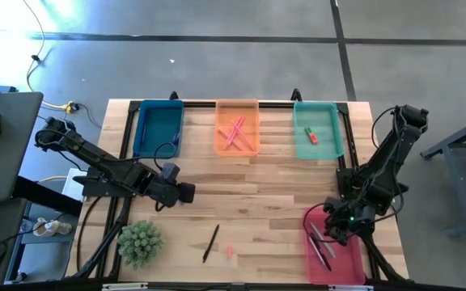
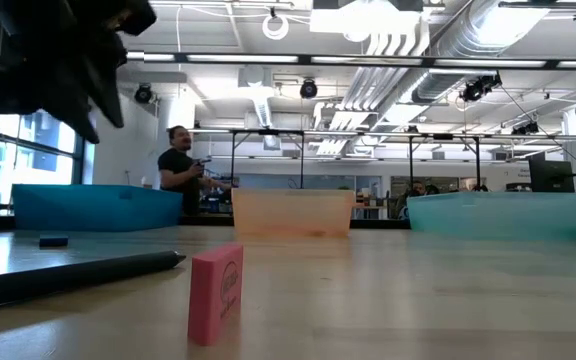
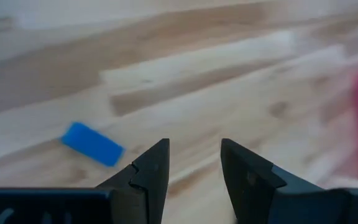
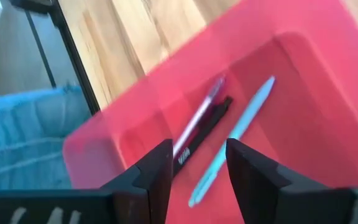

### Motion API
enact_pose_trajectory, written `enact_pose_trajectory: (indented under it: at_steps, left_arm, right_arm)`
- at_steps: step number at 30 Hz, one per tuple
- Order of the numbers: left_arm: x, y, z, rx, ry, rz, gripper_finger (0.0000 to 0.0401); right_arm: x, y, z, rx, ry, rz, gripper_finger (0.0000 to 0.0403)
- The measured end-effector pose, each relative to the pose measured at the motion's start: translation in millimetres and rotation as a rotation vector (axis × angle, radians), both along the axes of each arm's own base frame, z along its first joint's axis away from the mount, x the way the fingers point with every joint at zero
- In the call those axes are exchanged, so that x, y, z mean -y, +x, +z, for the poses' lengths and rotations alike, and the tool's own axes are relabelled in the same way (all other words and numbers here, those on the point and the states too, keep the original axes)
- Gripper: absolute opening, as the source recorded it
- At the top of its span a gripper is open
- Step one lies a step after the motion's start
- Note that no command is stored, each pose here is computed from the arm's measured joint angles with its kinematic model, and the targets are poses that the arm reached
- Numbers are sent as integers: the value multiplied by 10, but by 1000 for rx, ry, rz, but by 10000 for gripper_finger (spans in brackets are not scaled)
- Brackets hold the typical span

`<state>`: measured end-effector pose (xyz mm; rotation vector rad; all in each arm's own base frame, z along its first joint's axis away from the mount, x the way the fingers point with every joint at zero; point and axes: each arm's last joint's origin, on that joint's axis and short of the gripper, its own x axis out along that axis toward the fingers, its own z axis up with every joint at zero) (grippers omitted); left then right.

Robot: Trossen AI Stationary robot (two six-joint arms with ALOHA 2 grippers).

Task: Sort crayons/erasers/pens/pencils in bins
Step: Put the blue eraser into the green bin

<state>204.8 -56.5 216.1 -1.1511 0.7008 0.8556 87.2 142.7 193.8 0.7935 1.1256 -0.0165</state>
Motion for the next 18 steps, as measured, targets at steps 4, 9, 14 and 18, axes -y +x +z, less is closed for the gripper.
enact_pose_trajectory:
  at_steps: [4,9,14,18]
  left_arm:
    - [-48,-97,-47,-112,-3,43,132]
    - [-107,-199,-86,-236,-68,121,132]
    - [-140,-246,-102,-292,-180,252,132]
    - [-156,-240,-102,-288,-184,265,132]
  right_arm:
    - [17,9,28,27,15,-77,142]
    - [21,57,245,117,41,-172,142]
    - [148,150,524,182,-56,-296,142]
    - [296,258,756,270,-178,-389,142]
